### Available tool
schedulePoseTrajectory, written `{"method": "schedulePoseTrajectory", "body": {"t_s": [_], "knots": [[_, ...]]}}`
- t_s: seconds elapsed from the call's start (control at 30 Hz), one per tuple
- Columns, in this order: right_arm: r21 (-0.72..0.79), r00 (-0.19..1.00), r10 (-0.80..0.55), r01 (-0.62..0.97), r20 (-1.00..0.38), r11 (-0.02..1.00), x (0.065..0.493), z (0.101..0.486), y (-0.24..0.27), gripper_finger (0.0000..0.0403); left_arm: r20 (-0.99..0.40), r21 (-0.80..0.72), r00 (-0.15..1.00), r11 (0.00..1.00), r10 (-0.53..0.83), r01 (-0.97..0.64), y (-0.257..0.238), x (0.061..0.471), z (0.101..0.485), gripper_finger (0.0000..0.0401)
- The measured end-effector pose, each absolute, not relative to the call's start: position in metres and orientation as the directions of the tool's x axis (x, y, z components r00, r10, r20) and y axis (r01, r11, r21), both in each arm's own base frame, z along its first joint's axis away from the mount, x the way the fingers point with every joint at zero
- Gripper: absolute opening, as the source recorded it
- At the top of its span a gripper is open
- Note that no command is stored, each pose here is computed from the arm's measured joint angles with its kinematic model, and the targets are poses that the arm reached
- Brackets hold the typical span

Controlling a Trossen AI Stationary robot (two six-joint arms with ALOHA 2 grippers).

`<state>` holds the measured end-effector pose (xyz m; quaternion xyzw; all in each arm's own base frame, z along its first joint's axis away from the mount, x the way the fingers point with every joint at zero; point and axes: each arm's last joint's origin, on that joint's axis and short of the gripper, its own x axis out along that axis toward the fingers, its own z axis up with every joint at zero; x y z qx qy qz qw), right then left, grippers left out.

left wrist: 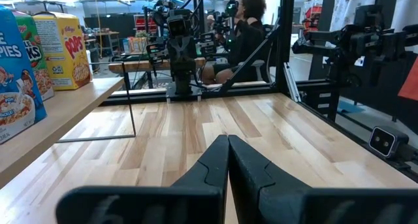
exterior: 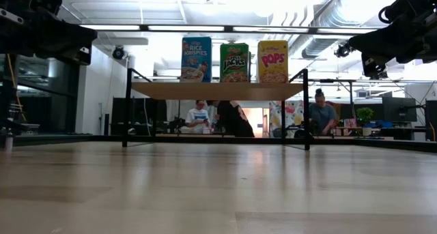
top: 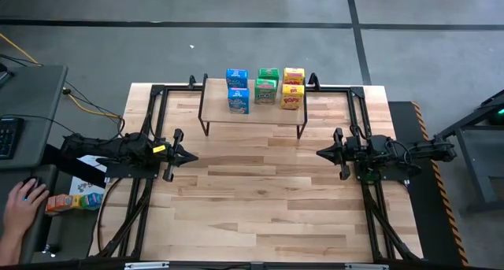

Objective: Stack cereal on shelf
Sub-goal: Return to Home Position

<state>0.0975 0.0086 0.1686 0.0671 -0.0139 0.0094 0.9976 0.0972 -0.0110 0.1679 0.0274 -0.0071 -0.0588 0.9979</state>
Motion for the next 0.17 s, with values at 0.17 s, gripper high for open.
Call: {"method": "schedulePoseTrajectory", "body": {"t_s": [0.17], "knots": [[0.134,0.999,0.017,-0.021,0.029,0.991,0.0975,0.1686,0.0087,0.0,0.011,0.056,0.993,0.992,-0.118,0.117,-0.011,0.0972,0.1678,0.0003]]}}
